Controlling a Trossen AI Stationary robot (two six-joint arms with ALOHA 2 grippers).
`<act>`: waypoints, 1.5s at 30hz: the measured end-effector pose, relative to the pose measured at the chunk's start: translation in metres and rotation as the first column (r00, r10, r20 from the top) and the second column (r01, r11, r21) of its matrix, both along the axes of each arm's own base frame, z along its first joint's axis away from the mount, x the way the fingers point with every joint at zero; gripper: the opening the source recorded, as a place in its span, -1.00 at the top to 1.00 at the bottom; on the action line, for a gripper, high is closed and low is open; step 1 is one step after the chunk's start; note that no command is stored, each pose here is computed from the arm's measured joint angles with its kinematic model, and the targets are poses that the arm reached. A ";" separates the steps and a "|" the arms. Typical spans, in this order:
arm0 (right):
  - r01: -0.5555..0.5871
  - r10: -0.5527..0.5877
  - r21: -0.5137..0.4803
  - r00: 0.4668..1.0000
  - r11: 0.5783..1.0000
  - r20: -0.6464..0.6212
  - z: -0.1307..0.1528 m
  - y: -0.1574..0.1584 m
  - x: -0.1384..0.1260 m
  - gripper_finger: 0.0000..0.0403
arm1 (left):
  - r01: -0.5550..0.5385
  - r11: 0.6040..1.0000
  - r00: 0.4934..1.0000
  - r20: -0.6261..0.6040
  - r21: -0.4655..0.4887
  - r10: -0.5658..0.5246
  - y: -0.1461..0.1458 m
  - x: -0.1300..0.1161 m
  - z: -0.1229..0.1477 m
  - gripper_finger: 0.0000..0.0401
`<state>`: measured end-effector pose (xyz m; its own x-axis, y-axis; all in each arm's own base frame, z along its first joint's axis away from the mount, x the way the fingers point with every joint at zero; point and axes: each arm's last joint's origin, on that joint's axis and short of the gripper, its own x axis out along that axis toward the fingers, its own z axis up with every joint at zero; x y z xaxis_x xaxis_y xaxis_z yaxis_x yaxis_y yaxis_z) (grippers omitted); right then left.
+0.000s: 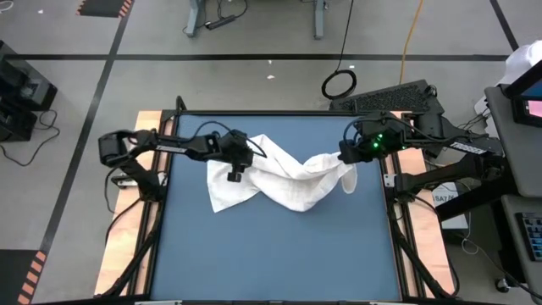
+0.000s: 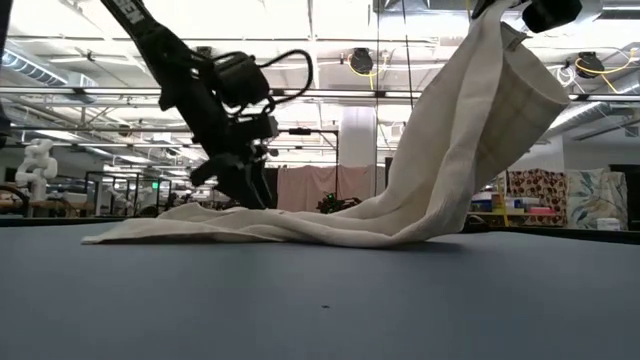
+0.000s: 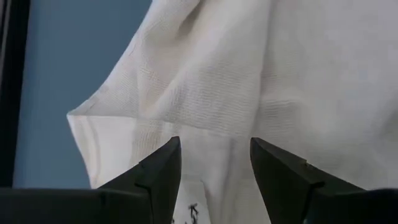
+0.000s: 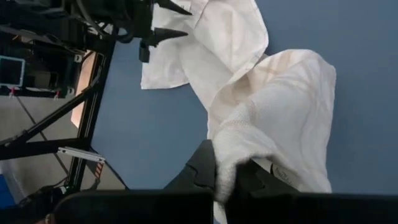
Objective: Roll towel into tight, uniform cylinder
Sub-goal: Roll the white towel
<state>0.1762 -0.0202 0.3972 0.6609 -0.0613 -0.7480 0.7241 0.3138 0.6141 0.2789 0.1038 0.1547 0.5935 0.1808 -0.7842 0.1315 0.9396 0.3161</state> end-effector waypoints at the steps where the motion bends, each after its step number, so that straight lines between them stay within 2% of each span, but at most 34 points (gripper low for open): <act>1: 0.003 -0.003 -0.005 1.000 1.000 -0.001 0.000 0.000 0.000 1.00 | -0.001 1.000 1.000 0.001 0.000 0.001 0.001 0.001 -0.002 0.02; 7: 0.002 -0.002 -0.018 1.000 1.000 -0.002 0.000 0.000 0.000 1.00 | -0.009 1.000 1.000 0.023 0.009 0.009 0.004 0.006 -0.008 0.06; 19: -0.023 0.022 -0.046 1.000 0.999 -0.012 0.000 -0.001 -0.001 1.00 | -0.029 1.000 0.999 0.030 -0.003 0.029 0.005 0.006 -0.008 0.47; 24: -0.024 0.023 -0.047 1.000 0.999 -0.013 0.000 -0.001 -0.001 1.00 | -0.081 0.996 0.997 0.019 -0.031 0.081 0.007 0.005 -0.010 0.48; 30: -0.024 0.023 -0.047 1.000 0.999 -0.013 0.000 -0.001 -0.001 1.00 | -0.090 0.995 0.996 -0.028 -0.046 0.089 0.008 0.006 -0.023 0.45; 33: -0.024 0.023 -0.047 1.000 0.999 -0.013 0.000 -0.001 -0.001 1.00 | -0.091 0.995 0.996 -0.019 -0.043 0.090 0.008 0.007 -0.024 0.55; 38: -0.024 0.023 -0.047 1.000 0.999 -0.013 0.000 -0.001 -0.001 1.00 | -0.092 0.995 0.996 -0.002 -0.040 0.092 0.009 0.008 -0.023 0.93; 45: -0.024 0.024 -0.046 1.000 0.999 -0.013 0.000 -0.001 -0.001 1.00 | -0.094 0.995 0.996 0.005 -0.038 0.094 0.009 0.007 -0.018 0.98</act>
